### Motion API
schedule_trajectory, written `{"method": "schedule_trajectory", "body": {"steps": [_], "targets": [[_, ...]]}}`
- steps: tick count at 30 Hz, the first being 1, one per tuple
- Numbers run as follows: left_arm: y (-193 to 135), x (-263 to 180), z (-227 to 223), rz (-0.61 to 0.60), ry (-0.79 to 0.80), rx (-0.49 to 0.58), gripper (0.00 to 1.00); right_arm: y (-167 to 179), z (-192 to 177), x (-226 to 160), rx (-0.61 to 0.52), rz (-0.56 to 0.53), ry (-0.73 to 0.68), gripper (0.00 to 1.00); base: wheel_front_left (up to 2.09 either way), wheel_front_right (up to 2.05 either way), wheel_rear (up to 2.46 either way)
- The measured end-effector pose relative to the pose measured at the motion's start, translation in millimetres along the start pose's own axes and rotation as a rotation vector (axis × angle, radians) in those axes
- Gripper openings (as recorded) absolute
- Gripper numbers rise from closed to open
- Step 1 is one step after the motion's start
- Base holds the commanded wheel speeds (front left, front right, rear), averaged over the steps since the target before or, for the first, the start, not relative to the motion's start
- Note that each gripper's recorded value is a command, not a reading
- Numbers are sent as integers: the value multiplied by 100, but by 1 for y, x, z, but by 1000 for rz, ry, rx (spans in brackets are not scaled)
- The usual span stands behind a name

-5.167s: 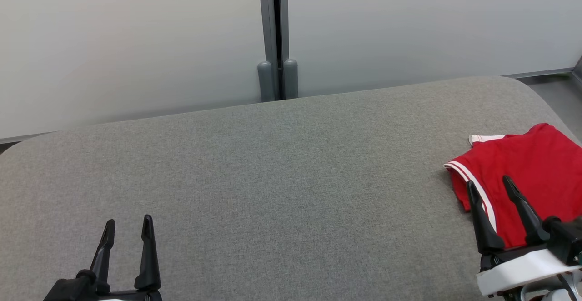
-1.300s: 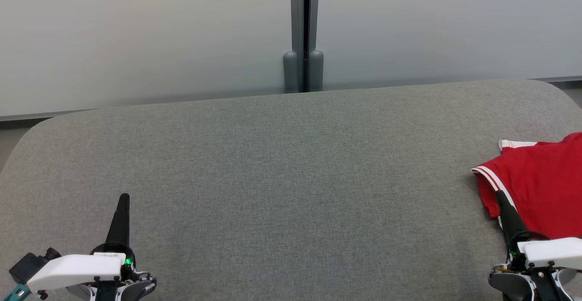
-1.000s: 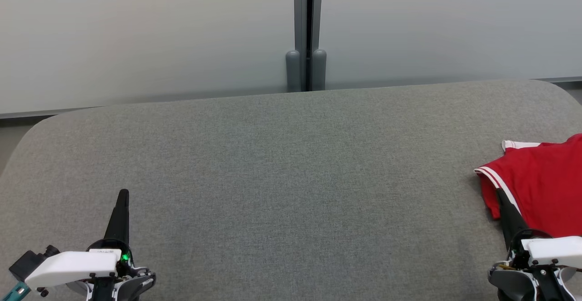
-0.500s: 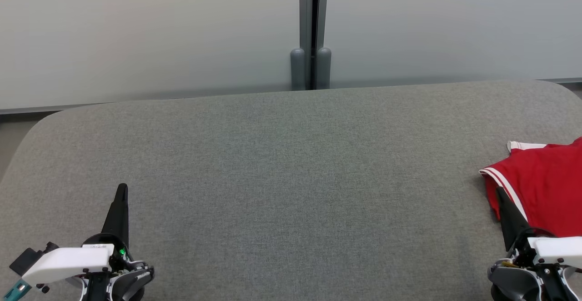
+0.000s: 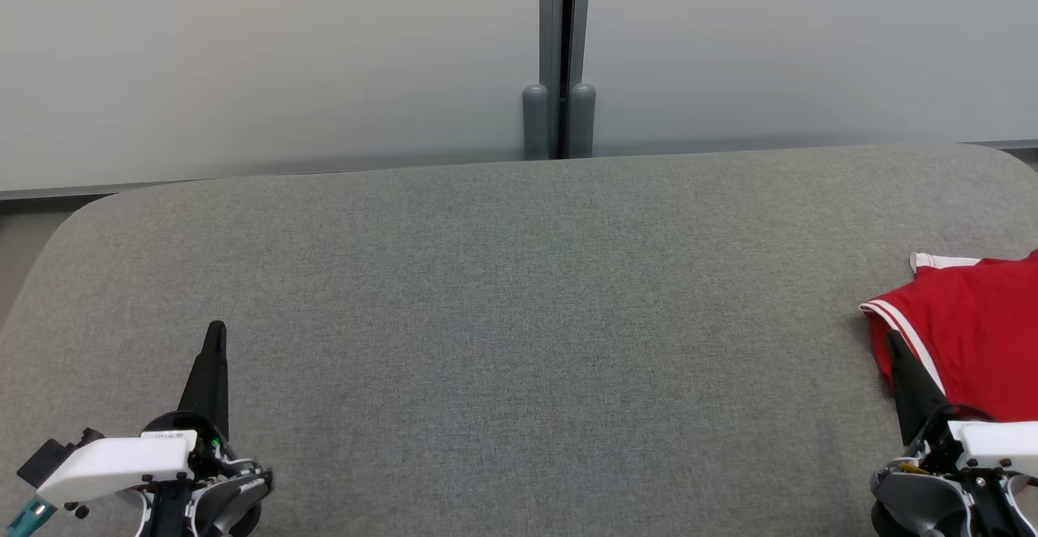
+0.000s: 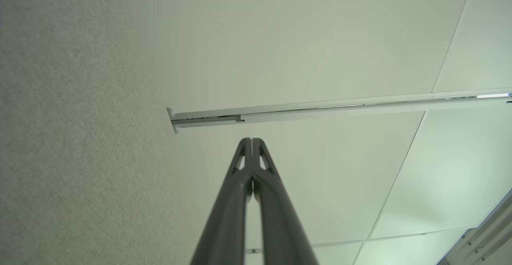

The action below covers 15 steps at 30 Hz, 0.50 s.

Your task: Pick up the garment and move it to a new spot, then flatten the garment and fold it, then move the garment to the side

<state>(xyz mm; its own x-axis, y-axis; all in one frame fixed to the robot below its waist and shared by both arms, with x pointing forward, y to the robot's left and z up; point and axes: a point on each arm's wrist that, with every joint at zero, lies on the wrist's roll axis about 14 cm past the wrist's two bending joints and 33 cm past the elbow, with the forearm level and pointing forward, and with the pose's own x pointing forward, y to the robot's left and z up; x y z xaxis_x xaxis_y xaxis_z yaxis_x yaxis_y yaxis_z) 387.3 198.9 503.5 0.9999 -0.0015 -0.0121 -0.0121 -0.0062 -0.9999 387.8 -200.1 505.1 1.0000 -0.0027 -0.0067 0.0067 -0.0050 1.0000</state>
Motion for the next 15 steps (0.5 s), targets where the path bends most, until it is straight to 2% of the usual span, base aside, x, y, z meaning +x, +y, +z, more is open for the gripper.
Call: {"method": "schedule_trajectory", "body": {"steps": [15], "targets": [[0, 0, 0, 0, 0, 0, 0, 0, 0, 0, 1, 0, 2, 0, 0, 0, 0]]}}
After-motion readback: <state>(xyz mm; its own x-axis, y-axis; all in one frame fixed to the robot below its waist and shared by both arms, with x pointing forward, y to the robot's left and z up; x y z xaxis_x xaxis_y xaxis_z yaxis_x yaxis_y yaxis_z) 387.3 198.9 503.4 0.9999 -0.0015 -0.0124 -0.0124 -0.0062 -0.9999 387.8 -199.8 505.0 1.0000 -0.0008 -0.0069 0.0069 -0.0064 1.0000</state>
